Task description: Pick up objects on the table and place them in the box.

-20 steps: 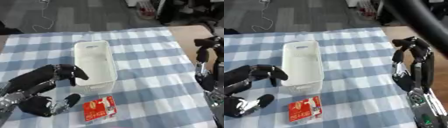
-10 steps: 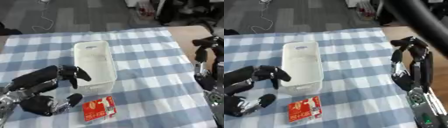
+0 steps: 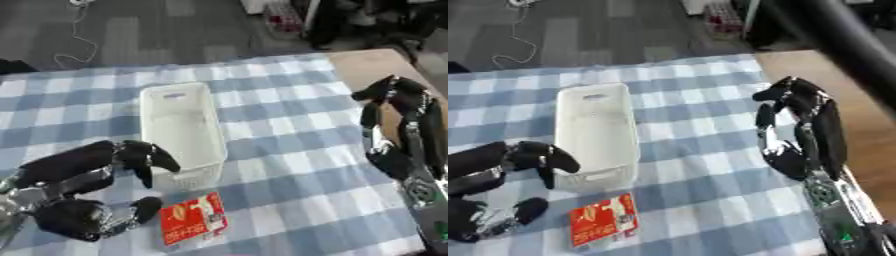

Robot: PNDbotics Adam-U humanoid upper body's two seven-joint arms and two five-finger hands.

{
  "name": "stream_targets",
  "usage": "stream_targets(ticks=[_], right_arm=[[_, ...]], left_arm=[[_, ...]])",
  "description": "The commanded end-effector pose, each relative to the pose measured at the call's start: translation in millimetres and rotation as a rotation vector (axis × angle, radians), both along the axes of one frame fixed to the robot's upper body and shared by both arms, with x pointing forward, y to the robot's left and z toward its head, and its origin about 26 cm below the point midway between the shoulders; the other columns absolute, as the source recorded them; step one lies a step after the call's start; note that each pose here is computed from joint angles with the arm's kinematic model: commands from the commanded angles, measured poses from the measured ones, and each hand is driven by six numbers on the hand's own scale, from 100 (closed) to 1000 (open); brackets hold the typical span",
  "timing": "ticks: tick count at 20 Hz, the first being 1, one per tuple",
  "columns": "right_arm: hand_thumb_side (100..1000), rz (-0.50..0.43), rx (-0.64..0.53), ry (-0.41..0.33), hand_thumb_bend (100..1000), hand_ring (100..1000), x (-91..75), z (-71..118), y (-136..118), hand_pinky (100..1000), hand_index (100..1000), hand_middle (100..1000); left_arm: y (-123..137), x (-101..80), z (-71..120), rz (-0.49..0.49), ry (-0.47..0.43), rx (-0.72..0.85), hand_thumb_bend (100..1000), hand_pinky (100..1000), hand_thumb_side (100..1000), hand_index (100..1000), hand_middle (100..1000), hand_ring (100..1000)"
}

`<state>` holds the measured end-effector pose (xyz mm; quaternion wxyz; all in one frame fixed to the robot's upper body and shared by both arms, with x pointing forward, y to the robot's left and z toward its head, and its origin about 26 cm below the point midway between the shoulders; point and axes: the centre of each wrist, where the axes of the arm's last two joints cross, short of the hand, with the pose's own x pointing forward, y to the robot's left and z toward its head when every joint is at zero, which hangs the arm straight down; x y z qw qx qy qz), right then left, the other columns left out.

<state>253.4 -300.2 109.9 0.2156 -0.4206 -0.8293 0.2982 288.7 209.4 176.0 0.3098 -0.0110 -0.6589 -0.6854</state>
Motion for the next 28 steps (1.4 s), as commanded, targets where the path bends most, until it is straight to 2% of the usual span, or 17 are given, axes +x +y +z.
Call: stream_targets(ticks=[1,2,3,9,17,19,21,28], right_arm=[[929,0.009,-0.034,-0.003,100,333,-0.3,7.1,-1.2,333,601,484],[930,0.01,-0.035,-0.001,100,333,-0.3,7.1,-0.9,333,600,484],[930,0.012,-0.037,0.001,100,333,-0.2,7.1,-0.7,333,600,485],[929,0.019,-0.048,0.012,100,334,-0.3,6.9,-0.2,333,597,487],[930,0.024,-0.058,0.018,100,336,-0.9,6.0,-0.3,334,597,488],[930,0.026,-0.06,0.019,100,336,-1.0,5.7,-0.1,334,597,488],[930,0.028,-0.063,0.019,100,337,-1.0,5.8,0.0,335,597,488],[930,0.037,-0.067,0.015,100,337,0.4,8.0,0.4,335,598,489]], left_arm=[[-1.7,-0.6,7.5,-0.024,-0.009,0.005,143,496,1000,885,760,544],[-2.1,-0.5,8.0,-0.029,-0.008,0.005,143,415,1000,880,742,513],[-2.3,-0.4,8.3,-0.033,-0.006,0.006,144,393,1000,879,738,506],[-4.0,-0.2,9.3,-0.049,0.037,0.039,146,348,1000,811,677,504],[-7.1,0.2,10.7,-0.072,0.122,0.117,156,387,1000,808,684,548],[-8.7,0.5,12.1,-0.077,0.131,0.148,162,440,1000,835,724,584],[-11.9,0.4,12.8,-0.083,0.131,0.19,167,446,1000,846,734,600],[-24.7,-2.1,10.6,-0.028,0.001,0.349,183,511,1000,860,763,683]])
